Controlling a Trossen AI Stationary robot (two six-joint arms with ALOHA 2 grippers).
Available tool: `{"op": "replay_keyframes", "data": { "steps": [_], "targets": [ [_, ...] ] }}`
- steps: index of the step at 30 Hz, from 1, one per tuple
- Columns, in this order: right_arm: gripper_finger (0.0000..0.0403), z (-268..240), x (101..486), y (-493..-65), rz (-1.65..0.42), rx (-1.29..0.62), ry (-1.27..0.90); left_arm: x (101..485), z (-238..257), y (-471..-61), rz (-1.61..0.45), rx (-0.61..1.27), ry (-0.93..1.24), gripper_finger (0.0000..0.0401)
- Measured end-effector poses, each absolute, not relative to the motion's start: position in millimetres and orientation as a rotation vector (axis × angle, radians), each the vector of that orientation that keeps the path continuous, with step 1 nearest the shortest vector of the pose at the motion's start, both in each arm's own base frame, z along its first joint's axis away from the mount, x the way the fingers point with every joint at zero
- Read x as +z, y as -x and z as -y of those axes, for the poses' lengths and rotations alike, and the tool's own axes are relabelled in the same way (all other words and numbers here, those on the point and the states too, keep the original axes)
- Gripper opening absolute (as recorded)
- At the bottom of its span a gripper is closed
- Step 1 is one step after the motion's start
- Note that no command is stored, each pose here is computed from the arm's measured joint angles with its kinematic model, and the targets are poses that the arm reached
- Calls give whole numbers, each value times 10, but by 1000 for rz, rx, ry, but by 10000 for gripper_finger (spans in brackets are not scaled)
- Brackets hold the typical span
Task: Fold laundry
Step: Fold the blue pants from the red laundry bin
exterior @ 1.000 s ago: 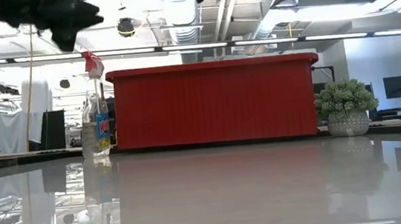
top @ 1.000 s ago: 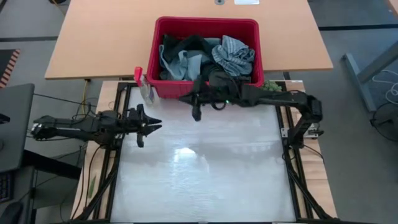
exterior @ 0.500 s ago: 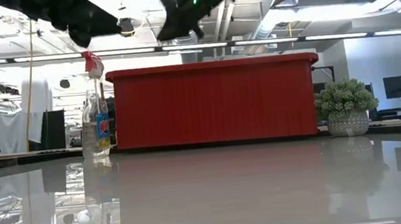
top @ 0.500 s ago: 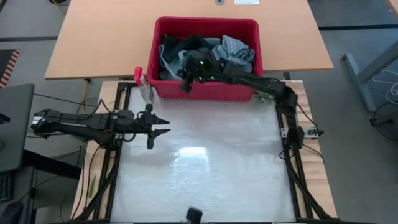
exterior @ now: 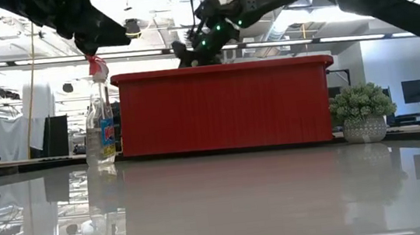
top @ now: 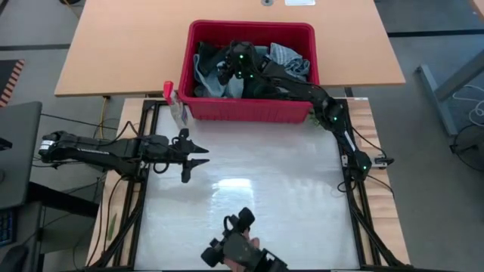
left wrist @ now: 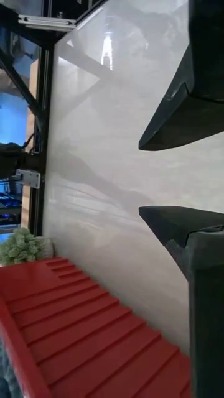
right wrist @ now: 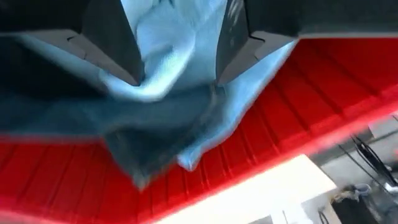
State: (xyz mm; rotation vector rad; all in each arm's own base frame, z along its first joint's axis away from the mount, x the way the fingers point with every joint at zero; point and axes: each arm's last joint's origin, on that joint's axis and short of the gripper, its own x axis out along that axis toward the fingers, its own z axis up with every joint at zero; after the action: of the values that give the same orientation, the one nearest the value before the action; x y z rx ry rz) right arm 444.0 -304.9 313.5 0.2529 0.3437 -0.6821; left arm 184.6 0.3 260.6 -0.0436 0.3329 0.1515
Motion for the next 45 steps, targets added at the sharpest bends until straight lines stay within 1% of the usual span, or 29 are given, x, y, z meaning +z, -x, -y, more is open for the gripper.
{"op": "replay_keyframes", "data": {
  "steps": [6, 10, 14, 16, 17, 19, 21, 22, 23, 28, 31, 36, 40, 45],
  "targets": [
    [241, 3110, 2994, -4470, -362, -669, -269, 2569, -8, -1832, -370, 166, 83, 145],
    [240, 3133, 2781, -4537, -405, -657, -295, 2569, -26, -1831, -369, 181, 88, 145],
    [228, 3149, 2682, -4570, -417, -658, -298, 2567, -36, -1830, -372, 186, 89, 145],
    [204, 3153, 2697, -4571, -406, -659, -294, 2559, -35, -1827, -381, 183, 88, 145],
    [186, 3158, 2707, -4574, -395, -668, -289, 2556, -35, -1826, -384, 180, 90, 145],
    [137, 3171, 2734, -4582, -365, -687, -269, 2550, -34, -1812, -394, 181, 100, 145],
    [75, 3166, 2822, -4568, -331, -691, -257, 2551, -33, -1794, -398, 180, 107, 145],
    [43, 3155, 2901, -4556, -306, -689, -246, 2556, -33, -1782, -399, 180, 108, 145],
    [28, 3144, 3005, -4536, -284, -687, -232, 2554, -34, -1766, -407, 180, 109, 145],
    [26, 2980, 3697, -4296, -144, -674, -159, 2563, -37, -1729, -407, 194, 113, 145],
    [26, 2819, 4195, -4052, -49, -667, -100, 2564, -42, -1730, -405, 211, 108, 145],
    [26, 2508, 5000, -3530, 167, -642, -34, 2564, -50, -1731, -403, 237, 93, 145],
    [26, 2256, 5523, -3121, 391, -511, -19, 2564, -59, -1729, -397, 273, 114, 145],
    [26, 1946, 6043, -2635, 718, -265, -84, 2563, -59, -1729, -397, 275, 121, 145]
  ]
}}
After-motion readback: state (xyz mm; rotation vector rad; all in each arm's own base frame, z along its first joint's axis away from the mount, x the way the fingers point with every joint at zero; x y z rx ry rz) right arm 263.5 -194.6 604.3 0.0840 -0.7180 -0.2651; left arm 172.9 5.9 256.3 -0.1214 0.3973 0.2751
